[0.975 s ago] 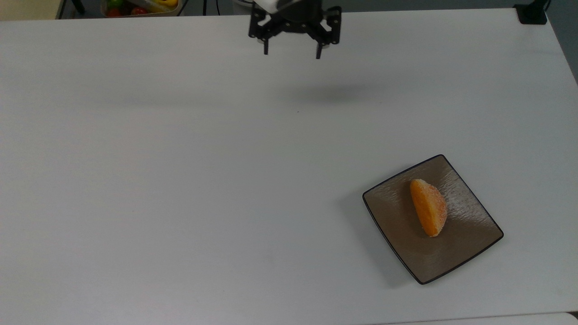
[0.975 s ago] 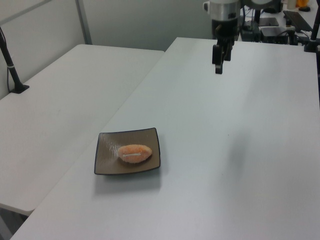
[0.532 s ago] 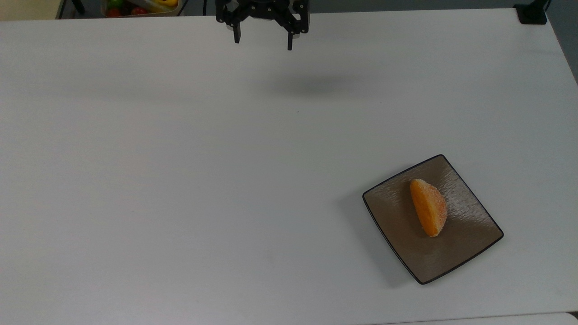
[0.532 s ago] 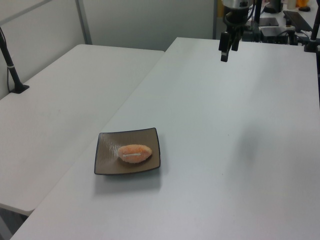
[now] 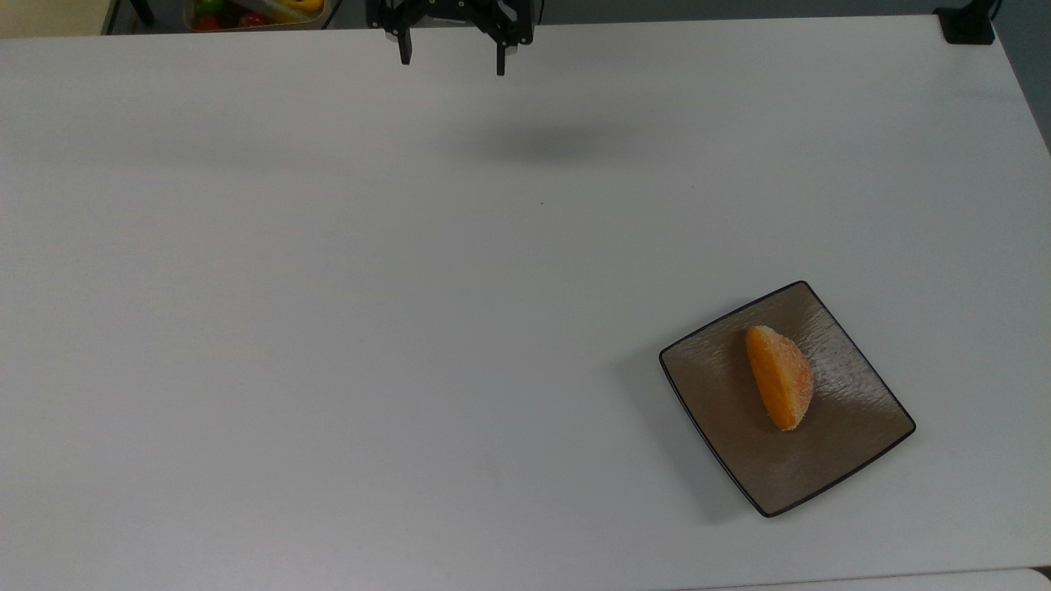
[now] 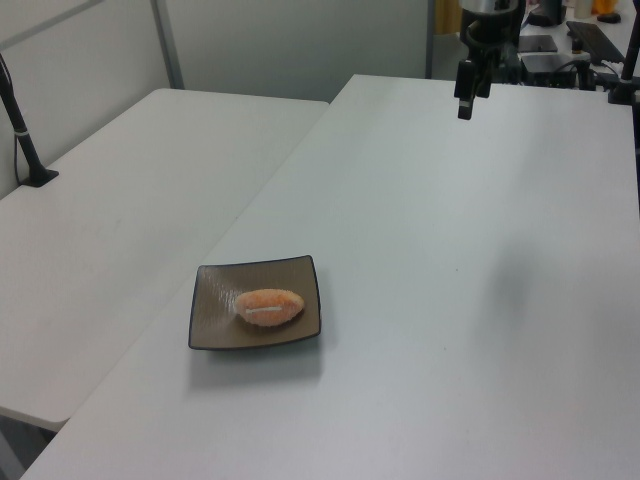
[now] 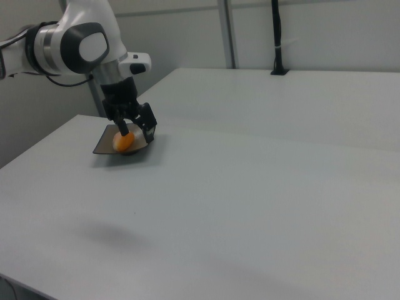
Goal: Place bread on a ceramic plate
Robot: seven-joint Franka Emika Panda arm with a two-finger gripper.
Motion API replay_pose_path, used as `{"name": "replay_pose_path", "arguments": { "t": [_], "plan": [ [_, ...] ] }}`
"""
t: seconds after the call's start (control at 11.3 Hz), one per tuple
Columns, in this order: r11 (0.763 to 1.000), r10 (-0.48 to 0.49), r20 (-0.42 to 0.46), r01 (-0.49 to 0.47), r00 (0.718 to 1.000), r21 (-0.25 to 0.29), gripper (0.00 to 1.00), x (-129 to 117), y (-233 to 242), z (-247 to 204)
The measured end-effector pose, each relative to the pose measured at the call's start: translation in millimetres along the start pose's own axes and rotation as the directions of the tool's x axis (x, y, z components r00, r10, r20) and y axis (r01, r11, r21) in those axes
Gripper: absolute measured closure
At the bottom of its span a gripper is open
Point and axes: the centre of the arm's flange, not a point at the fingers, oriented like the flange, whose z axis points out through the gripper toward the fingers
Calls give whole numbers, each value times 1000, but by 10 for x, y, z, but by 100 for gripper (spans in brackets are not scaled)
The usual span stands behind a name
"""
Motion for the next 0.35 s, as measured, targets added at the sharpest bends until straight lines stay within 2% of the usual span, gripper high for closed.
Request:
{"name": "replay_pose_path", "arguments": {
  "t": [0.35],
  "plan": [
    [1000, -24, 8, 24, 1000, -1, 0, -20, 6, 10]
  ]
}}
